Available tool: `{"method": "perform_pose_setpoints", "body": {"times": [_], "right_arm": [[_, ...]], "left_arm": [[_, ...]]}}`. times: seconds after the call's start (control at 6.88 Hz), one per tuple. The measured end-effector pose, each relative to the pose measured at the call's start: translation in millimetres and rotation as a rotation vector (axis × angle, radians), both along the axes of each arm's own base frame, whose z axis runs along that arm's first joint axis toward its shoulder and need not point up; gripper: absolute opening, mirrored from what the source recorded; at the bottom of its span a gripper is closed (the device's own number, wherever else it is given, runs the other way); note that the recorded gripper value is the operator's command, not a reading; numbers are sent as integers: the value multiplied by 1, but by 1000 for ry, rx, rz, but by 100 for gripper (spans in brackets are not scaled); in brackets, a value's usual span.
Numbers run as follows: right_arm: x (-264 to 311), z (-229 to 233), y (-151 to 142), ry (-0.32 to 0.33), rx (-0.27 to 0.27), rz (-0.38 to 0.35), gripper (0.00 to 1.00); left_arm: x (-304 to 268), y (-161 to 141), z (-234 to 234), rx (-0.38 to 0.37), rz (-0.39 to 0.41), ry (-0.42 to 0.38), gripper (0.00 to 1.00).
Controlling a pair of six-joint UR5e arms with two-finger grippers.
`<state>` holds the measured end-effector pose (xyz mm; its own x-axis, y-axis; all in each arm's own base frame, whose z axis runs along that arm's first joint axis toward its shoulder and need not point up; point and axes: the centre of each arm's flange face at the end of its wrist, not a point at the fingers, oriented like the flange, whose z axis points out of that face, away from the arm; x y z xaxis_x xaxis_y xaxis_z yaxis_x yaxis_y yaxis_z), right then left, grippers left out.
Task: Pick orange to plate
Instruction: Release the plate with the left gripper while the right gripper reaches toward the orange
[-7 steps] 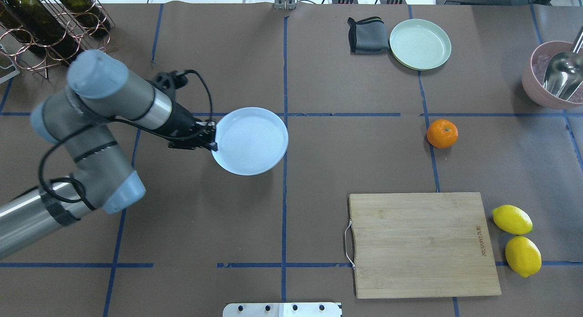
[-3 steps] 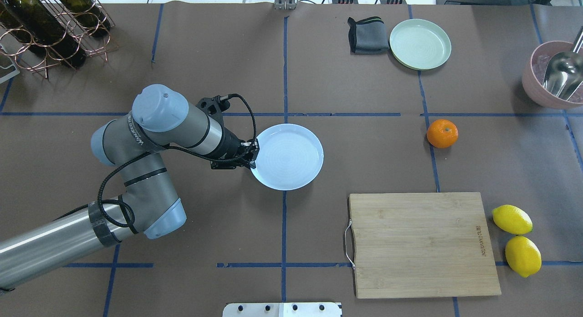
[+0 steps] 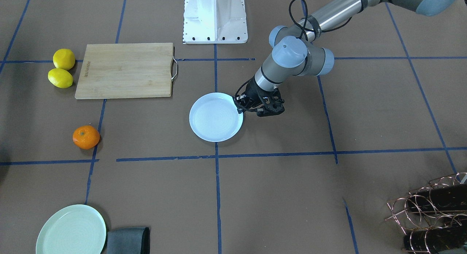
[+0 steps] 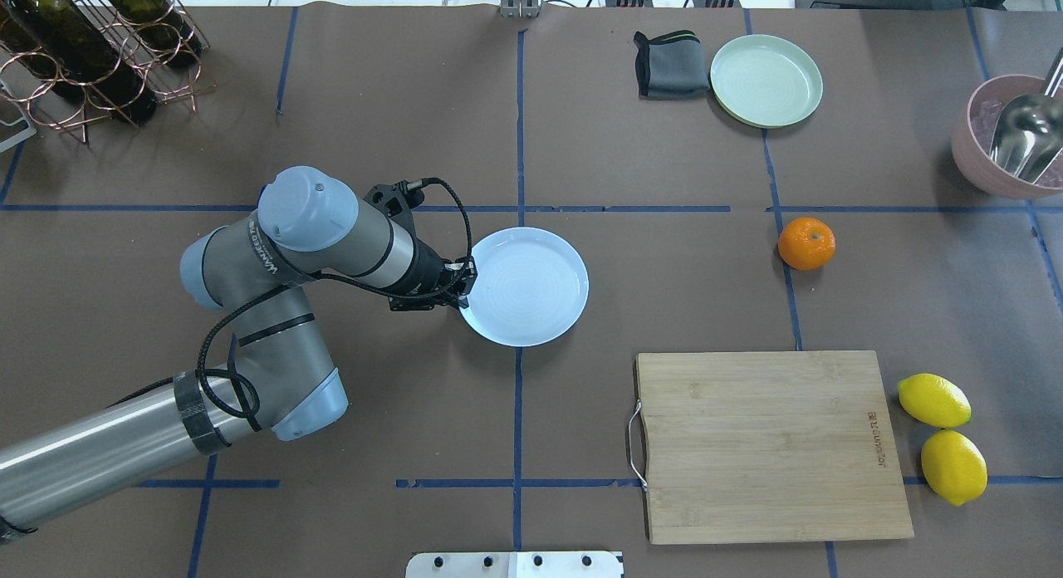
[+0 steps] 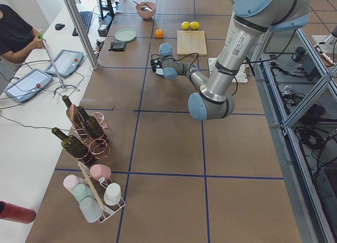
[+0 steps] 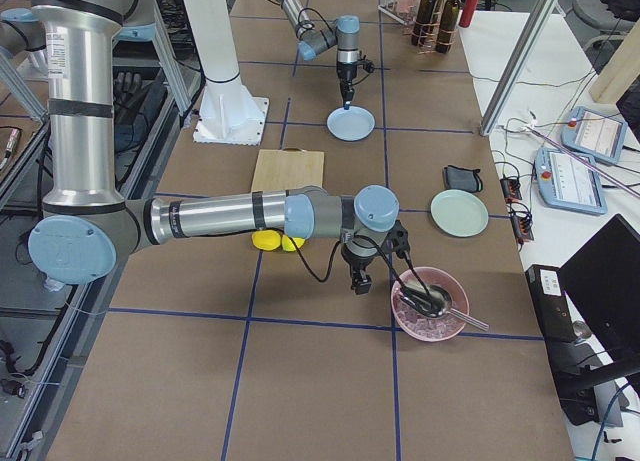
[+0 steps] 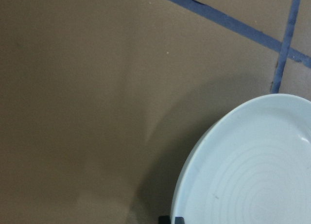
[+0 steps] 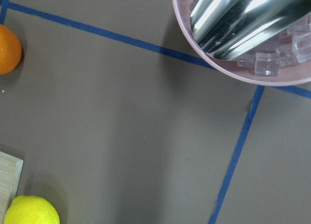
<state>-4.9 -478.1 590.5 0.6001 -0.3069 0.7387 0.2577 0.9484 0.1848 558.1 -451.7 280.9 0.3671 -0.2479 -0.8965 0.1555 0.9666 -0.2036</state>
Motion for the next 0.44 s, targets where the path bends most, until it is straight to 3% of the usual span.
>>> {"method": "perform_pose_setpoints", "body": {"times": [0.15,0.44], "right_arm": [[-22,-19,-3,-4,16,-25,100],[-77,-69,-15,-5,-30,-3,100]], "left_arm": [[-4,0,-4,11,-9,16,65],[-19,4,-19,35,-20,64,67]]}}
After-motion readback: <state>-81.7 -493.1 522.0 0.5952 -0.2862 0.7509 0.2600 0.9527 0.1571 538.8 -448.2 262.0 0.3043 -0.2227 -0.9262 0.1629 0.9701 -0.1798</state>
